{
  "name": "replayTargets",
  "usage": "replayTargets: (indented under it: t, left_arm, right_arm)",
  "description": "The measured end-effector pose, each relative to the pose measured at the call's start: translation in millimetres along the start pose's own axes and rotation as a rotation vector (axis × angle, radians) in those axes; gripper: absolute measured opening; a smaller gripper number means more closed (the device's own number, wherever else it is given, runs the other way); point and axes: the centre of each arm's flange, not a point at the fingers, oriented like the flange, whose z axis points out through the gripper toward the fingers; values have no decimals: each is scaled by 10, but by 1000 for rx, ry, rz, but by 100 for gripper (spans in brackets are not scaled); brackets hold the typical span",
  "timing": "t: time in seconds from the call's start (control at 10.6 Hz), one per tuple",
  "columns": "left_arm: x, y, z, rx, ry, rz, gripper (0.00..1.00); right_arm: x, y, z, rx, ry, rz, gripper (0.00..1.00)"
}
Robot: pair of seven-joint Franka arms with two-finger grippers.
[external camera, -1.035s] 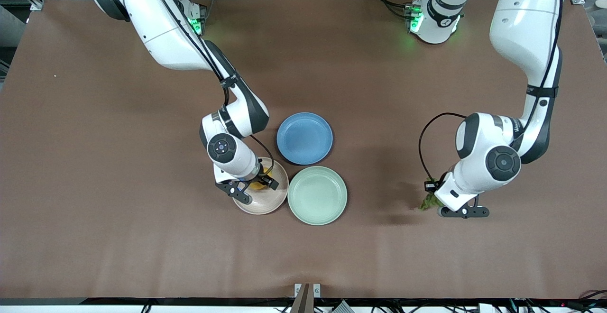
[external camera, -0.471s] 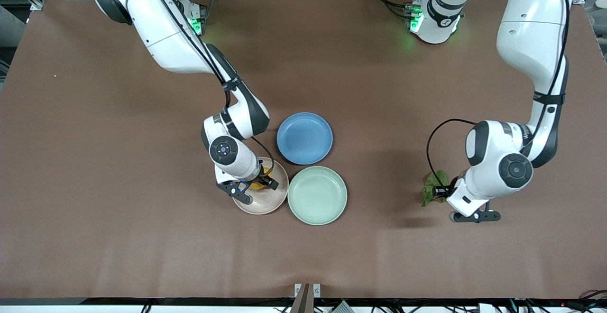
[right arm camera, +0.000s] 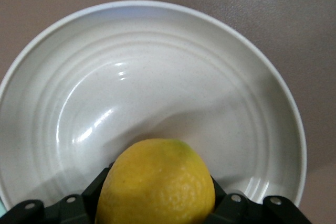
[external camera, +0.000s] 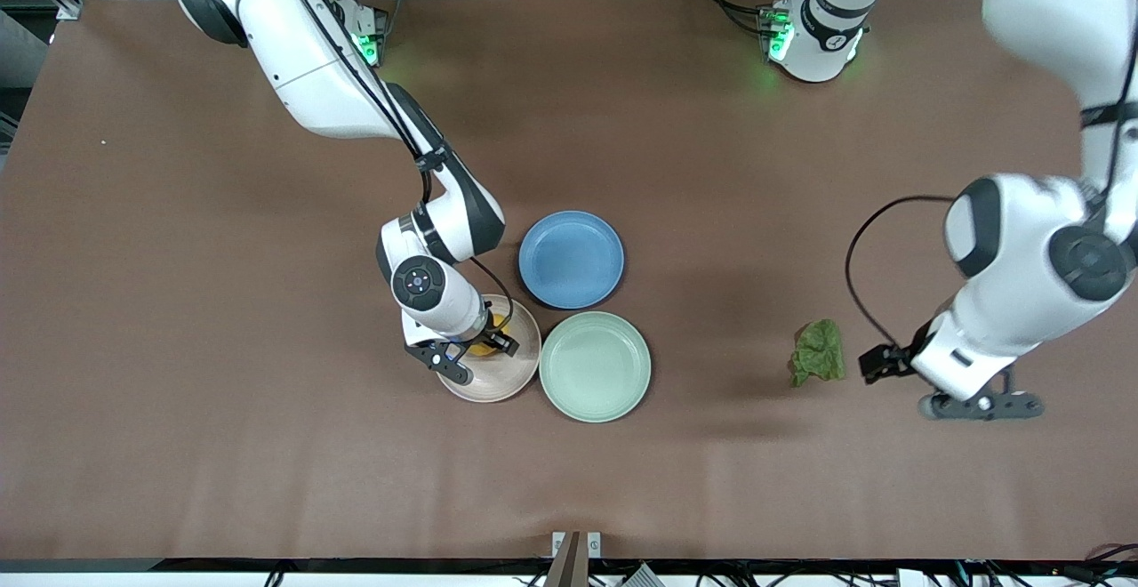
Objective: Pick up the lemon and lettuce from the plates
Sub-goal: 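Lower the lettuce onto the table and open the left gripper, then lift the lemon off the cream plate and carry it away with the right gripper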
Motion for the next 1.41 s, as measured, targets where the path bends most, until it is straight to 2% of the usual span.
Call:
replayTargets:
  t: [0.19,0.56,0.75,1.04,1.41]
  left_arm:
    - [-93,2,-608,5,-1,2,100]
    - [-495,-16,-1822,17,-16,3,100]
    - [-719,-26,-2241,22,-24,3,100]
    - [-941,-52,-2482,18,-34,-2,100]
    - [-1003,-222,-2428,-9,-54,-1,100]
  right_arm:
    - [24,11,-3,-1,2,3,66]
    - [145,35,-120,-22,-11,1,65]
    - [213,15,-264,-32,-22,-7,65]
    - [416,142,-559,-53,-45,-52,65]
    - [818,502,-1169,-71,-81,-160,65]
